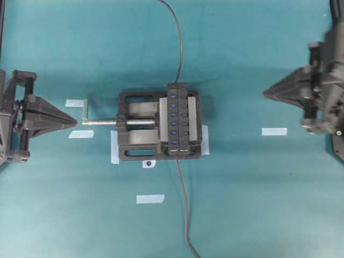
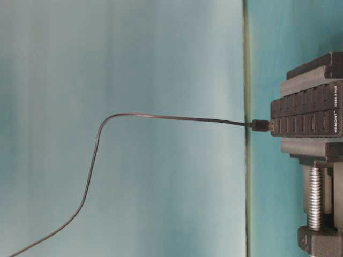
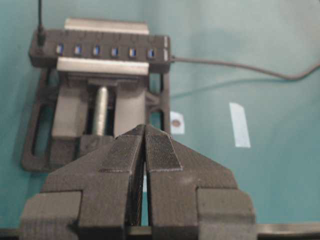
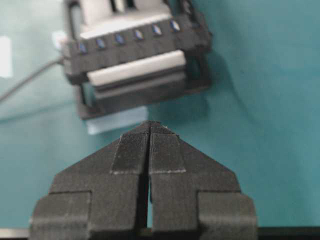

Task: Insert the USB into the center port of the fixed hub

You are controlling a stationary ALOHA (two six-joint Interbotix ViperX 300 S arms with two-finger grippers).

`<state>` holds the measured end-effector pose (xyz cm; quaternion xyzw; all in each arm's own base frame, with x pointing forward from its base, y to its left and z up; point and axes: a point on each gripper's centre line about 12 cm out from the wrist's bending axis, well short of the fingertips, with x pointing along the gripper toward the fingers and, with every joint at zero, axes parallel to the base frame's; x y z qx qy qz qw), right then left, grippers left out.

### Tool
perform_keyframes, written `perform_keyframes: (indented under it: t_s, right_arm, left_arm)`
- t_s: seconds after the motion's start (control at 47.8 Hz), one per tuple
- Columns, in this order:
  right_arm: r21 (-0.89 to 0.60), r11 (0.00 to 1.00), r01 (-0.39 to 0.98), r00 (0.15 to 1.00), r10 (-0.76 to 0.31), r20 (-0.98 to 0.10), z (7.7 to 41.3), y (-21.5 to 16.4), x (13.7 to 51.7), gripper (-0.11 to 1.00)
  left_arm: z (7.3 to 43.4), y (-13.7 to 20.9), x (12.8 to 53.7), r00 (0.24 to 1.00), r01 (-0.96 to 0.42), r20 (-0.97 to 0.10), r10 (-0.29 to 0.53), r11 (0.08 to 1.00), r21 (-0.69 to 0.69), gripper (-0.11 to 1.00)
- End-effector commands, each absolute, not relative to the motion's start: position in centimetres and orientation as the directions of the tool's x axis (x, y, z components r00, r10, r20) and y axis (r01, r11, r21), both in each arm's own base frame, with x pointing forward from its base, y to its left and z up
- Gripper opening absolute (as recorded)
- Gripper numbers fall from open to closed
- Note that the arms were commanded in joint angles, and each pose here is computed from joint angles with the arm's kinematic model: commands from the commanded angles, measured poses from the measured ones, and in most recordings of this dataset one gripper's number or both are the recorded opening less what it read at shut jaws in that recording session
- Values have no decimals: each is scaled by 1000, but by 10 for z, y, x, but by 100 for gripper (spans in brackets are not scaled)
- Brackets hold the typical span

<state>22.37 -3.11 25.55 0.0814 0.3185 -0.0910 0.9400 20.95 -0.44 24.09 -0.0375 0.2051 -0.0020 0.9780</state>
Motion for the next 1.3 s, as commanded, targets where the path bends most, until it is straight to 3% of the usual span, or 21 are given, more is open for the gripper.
perform_keyframes:
  t_s: [0.0,0.355,1.276]
  right_arm:
    - [89,967,237,787,-138,-601,267,-37,233,-2]
    - [67,958,279,746,-172,-643,258,-54,258,-2]
    - [-66,984,165,670,-161,-725,217,-76,346,-2]
  left_arm:
    - [252,-7,215,924,3,-381,-31,997,-72,0]
    - [253,-10,216,923,14,-383,-40,997,-71,0]
    - [251,-10,217,911,12,-409,-40,997,-70,0]
